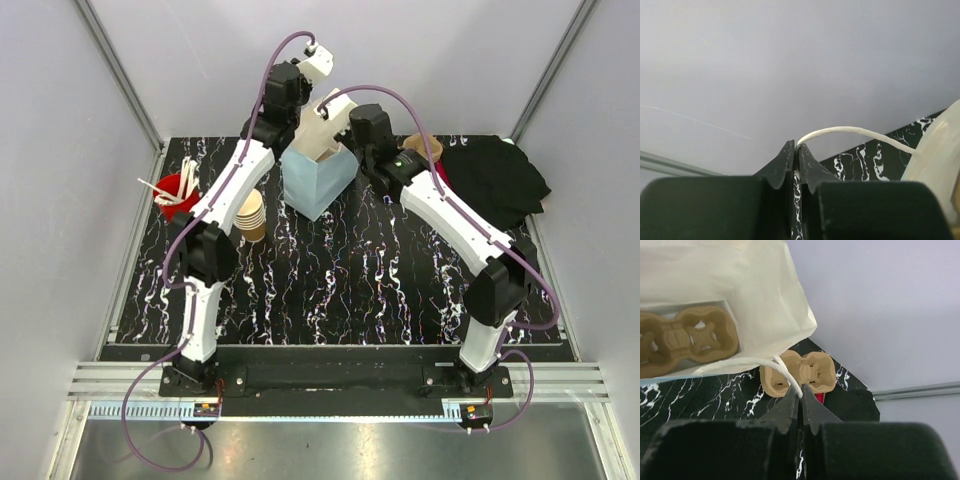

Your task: Pack the takeout coffee

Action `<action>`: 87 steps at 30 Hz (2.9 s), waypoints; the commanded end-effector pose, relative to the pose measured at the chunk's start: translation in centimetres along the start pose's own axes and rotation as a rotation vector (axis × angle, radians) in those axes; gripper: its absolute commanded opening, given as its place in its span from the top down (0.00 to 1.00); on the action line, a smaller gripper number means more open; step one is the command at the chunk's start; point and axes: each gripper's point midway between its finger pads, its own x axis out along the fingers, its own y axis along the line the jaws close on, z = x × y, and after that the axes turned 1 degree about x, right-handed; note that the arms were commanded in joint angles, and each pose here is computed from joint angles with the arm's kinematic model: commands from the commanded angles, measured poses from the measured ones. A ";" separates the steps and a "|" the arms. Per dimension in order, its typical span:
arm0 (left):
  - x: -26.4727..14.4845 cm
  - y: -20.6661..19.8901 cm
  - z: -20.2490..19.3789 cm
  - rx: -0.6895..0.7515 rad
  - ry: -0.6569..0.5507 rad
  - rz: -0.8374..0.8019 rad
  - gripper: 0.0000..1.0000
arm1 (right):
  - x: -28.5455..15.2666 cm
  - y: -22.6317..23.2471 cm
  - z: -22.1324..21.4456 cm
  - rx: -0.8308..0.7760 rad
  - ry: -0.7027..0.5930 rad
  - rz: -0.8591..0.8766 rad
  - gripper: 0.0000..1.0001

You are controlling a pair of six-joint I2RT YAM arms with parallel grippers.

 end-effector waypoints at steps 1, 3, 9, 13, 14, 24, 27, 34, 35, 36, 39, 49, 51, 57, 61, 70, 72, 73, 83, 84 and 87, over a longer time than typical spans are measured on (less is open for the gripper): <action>0.3 3.6 3.9 -0.054 -0.126 0.154 0.87 | 0.3 -3.1 2.2 0.119 -0.063 -0.121 0.93; 0.6 3.6 4.0 -0.049 -0.130 0.165 0.82 | 0.7 -2.9 2.0 0.121 -0.062 -0.120 0.93; 1.5 3.2 2.6 -0.031 -0.109 0.211 0.57 | 1.6 -2.4 1.8 0.130 -0.055 -0.115 0.86; 1.1 4.5 3.1 -0.055 -0.117 0.255 0.34 | 1.1 -2.8 2.3 0.143 -0.069 -0.119 0.64; 1.0 4.9 3.1 -0.061 -0.118 0.263 0.30 | 0.8 -3.1 2.5 0.144 -0.073 -0.118 0.61; -4.9 11.8 3.7 -0.199 -0.111 0.287 0.01 | -3.6 -6.1 4.4 0.214 -0.137 -0.116 0.01; -7.7 13.0 3.0 -0.216 -0.099 0.253 0.01 | -5.2 -6.8 4.6 0.221 -0.153 -0.105 0.00; -12.8 12.0 -0.3 -0.175 -0.014 0.074 0.01 | -9.2 -7.1 3.2 0.221 -0.168 -0.055 0.00; -13.3 11.7 -1.5 -0.167 0.024 0.043 0.01 | -9.9 -6.9 2.7 0.214 -0.170 -0.039 0.00; -14.3 11.4 -1.8 -0.175 0.022 0.013 0.01 | -10.4 -6.5 2.5 0.206 -0.177 -0.012 0.00; -16.3 10.5 -3.3 -0.150 0.054 -0.071 0.01 | -11.7 -4.7 0.8 0.156 -0.167 0.079 0.00; -20.7 6.3 -10.9 -0.143 0.212 -0.316 0.01 | -14.6 3.5 -9.4 -0.007 0.021 0.403 0.00; -21.2 5.5 -11.9 -0.143 0.220 -0.352 0.01 | -14.6 5.4 -11.9 -0.030 0.076 0.453 0.00; -21.9 2.2 -13.2 -0.182 0.196 -0.517 0.01 | -14.6 9.2 -16.8 -0.076 0.170 0.567 0.00; -22.3 -0.6 -13.7 -0.170 0.183 -0.654 0.01 | -14.2 10.1 -17.5 -0.071 0.155 0.569 0.00; -22.2 -4.4 -15.5 -0.182 0.214 -0.815 0.01 | -14.0 11.2 -19.4 -0.066 0.194 0.574 0.00; -21.9 -5.2 -16.1 -0.192 0.238 -0.839 0.01 | -13.9 11.1 -19.4 -0.065 0.190 0.568 0.00; -21.7 -5.5 -16.4 -0.194 0.247 -0.845 0.01 | -14.0 11.1 -19.4 -0.061 0.187 0.566 0.01; -20.4 -7.7 -17.8 -0.240 0.313 -0.909 0.17 | -13.9 11.4 -19.6 -0.051 0.195 0.572 0.00; -20.3 -7.7 -17.8 -0.241 0.315 -0.912 0.20 | -13.8 11.4 -19.6 -0.051 0.192 0.570 0.00; -20.2 -8.0 -18.1 -0.247 0.327 -0.922 0.29 | -13.9 11.4 -19.6 -0.049 0.192 0.568 0.00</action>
